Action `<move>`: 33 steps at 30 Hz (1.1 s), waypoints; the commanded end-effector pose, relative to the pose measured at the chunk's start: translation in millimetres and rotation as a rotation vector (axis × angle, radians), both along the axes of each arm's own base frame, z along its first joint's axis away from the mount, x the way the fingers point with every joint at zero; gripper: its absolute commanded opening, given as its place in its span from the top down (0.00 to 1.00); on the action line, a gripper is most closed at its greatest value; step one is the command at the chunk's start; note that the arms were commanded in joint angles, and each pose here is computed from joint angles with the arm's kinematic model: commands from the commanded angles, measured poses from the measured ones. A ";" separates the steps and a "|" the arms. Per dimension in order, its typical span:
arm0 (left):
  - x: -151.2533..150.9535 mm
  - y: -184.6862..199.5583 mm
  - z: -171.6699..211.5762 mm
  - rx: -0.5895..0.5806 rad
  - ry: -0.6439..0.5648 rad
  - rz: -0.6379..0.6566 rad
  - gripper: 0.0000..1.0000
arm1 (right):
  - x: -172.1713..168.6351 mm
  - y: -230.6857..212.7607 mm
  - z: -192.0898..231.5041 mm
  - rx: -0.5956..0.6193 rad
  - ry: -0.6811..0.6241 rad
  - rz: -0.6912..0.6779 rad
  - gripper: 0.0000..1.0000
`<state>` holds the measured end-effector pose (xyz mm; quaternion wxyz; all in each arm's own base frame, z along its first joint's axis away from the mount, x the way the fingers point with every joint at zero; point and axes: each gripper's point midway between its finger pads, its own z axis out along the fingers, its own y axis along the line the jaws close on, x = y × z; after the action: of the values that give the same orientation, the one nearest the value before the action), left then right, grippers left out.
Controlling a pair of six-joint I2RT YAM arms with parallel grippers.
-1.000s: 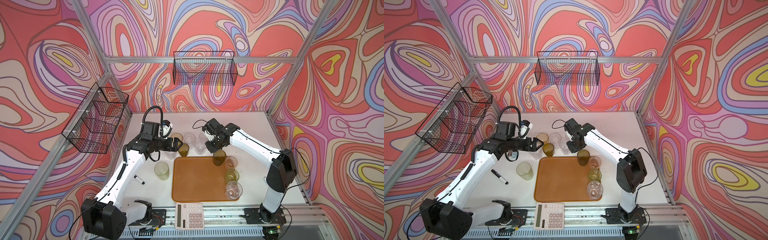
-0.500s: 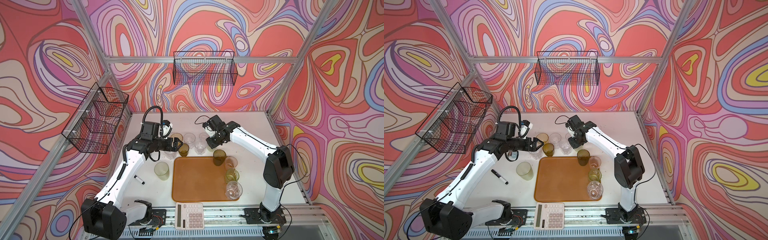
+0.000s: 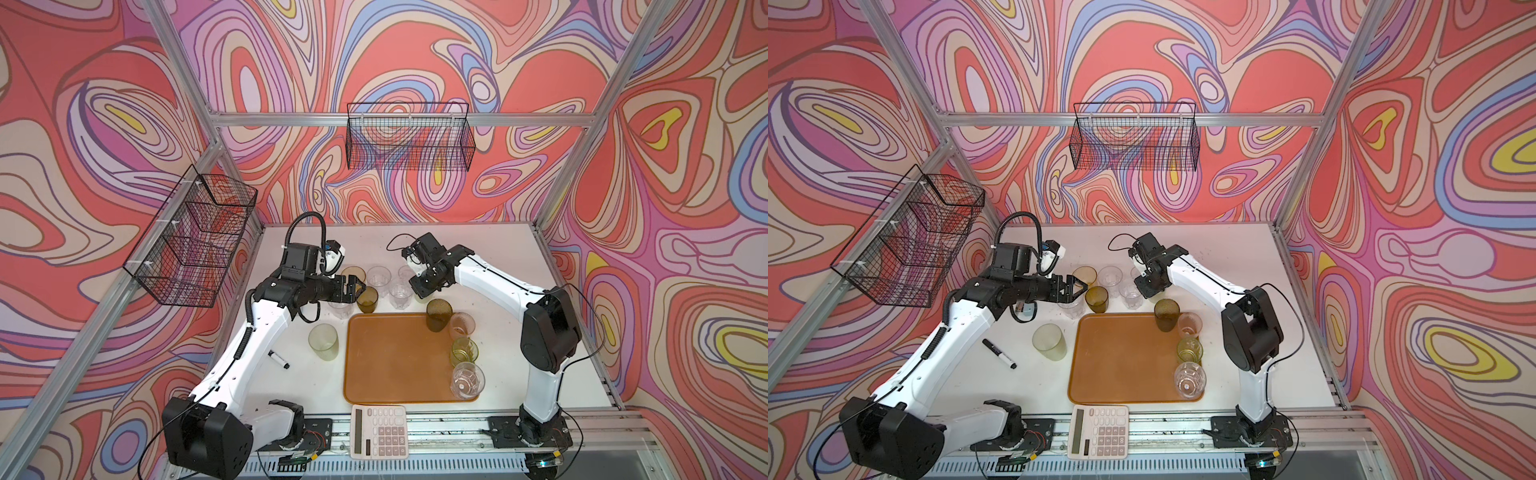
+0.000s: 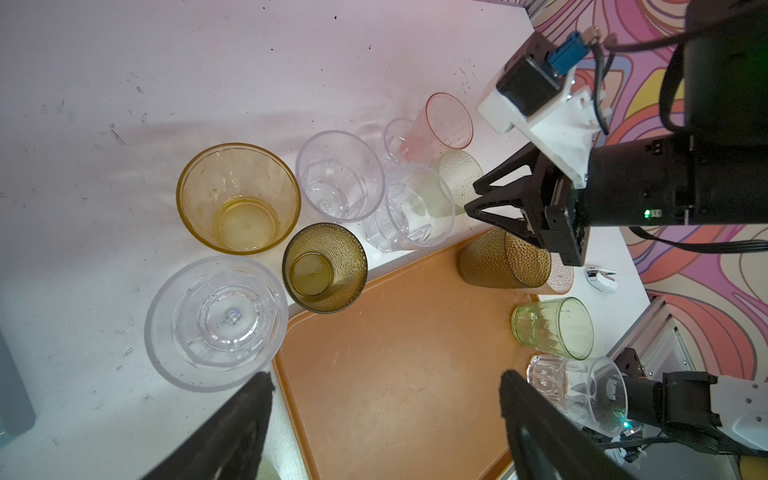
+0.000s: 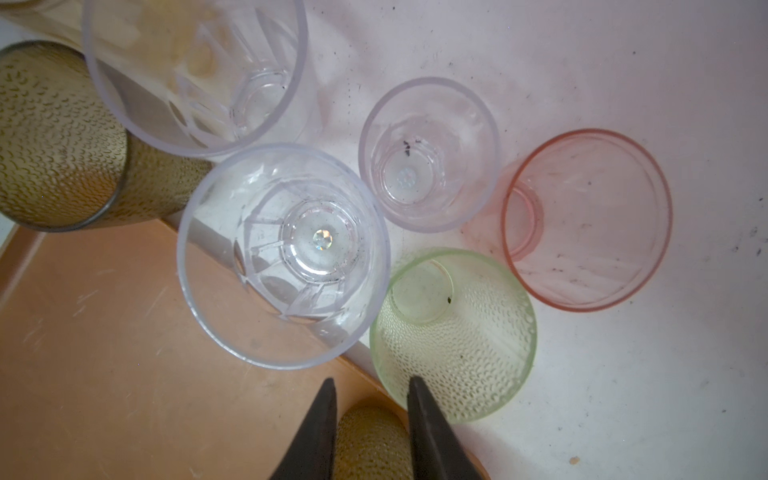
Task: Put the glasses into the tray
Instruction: 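Move the right gripper over the pale green textured cup in the cluster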
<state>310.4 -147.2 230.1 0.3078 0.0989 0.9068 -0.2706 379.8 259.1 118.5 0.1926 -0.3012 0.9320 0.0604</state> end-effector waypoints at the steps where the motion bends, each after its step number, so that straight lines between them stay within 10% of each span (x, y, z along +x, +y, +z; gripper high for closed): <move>1: -4.4 -3.2 3.7 0.000 -0.006 -0.028 0.12 | 3.6 -3.9 -17.7 -0.013 0.017 -0.004 0.70; 33: -4.1 -2.9 3.2 0.004 -0.006 -0.028 0.12 | 4.2 -14.4 -42.6 -0.041 0.058 -0.015 0.82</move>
<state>310.1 -147.7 230.3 0.3077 0.1007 0.9063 -0.2715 384.0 248.6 87.0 0.1698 -0.2962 0.9384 0.0540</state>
